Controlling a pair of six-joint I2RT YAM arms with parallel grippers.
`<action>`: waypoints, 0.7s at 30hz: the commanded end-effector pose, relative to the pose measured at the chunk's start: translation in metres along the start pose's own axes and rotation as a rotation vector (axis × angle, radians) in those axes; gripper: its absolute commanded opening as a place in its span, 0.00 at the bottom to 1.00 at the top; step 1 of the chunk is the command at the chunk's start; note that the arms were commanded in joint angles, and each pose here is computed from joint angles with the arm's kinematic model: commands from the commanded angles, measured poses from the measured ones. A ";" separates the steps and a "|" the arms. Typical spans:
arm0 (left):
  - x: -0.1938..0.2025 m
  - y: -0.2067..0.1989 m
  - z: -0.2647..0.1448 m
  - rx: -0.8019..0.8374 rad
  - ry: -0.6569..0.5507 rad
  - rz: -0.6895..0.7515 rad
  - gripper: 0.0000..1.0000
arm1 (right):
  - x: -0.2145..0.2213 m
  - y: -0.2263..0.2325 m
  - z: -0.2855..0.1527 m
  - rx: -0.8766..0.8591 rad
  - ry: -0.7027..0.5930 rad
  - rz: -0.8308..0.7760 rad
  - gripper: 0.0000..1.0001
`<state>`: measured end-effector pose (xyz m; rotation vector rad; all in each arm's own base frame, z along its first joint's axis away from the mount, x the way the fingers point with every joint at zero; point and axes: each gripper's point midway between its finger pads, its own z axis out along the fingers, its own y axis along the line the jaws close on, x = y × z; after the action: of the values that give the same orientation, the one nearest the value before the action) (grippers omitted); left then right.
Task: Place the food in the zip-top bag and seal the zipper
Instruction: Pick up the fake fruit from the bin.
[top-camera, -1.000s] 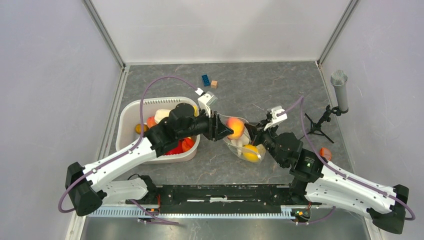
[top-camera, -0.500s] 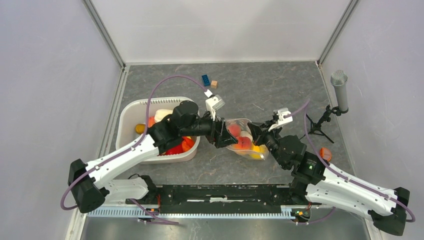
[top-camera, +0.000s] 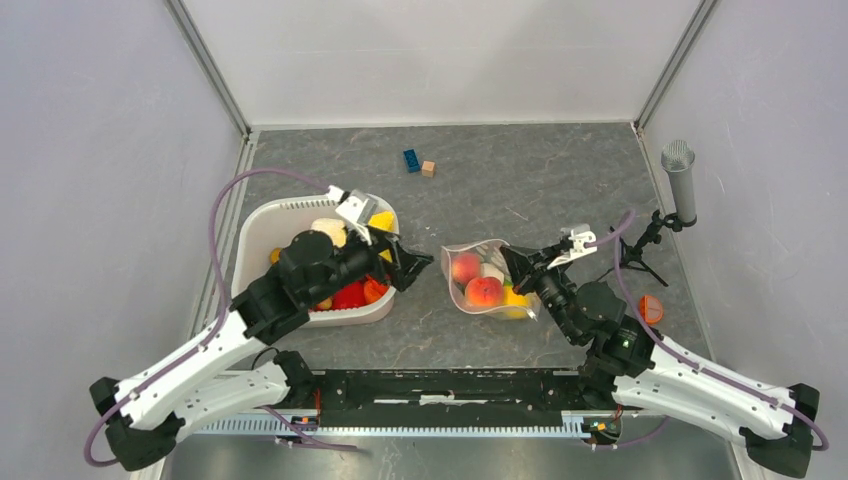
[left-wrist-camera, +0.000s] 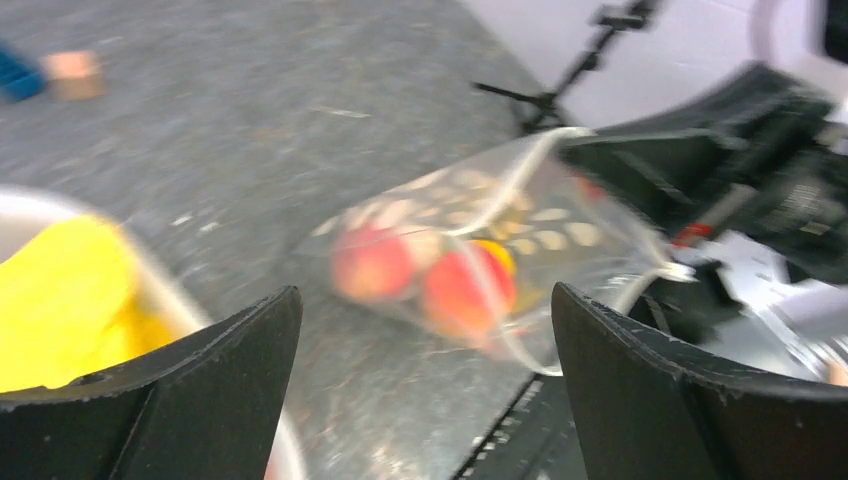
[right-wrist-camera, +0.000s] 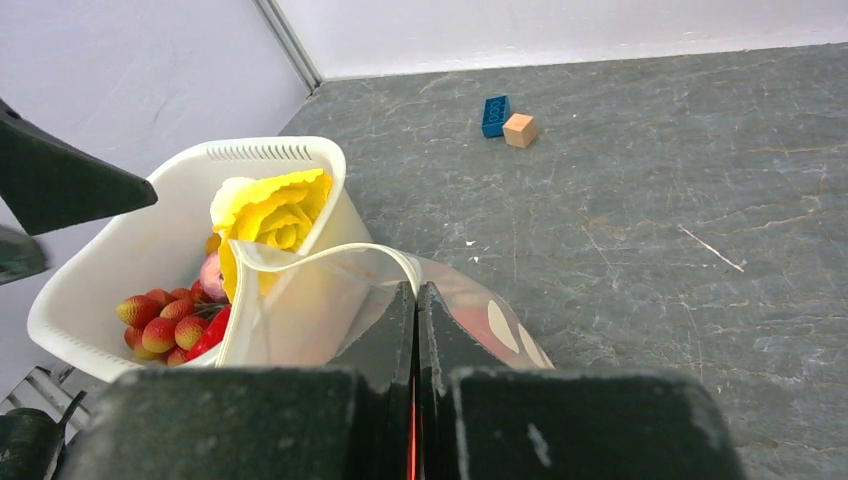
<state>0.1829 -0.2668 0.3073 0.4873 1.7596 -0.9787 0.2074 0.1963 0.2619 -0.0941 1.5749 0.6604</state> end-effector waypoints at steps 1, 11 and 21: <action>0.012 0.087 -0.033 -0.452 -0.075 0.009 1.00 | -0.016 0.008 0.003 -0.025 -0.053 0.019 0.00; 0.062 0.169 -0.112 -0.923 -0.120 -0.173 1.00 | -0.008 0.003 0.007 0.011 -0.031 0.003 0.00; 0.113 0.207 -0.097 -0.922 -0.010 -0.428 0.84 | -0.007 0.002 0.007 0.023 -0.023 -0.002 0.00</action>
<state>0.2201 -0.0742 0.1565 -0.3778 2.0494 -0.2171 0.2117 0.2021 0.2513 -0.1124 1.6049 0.6288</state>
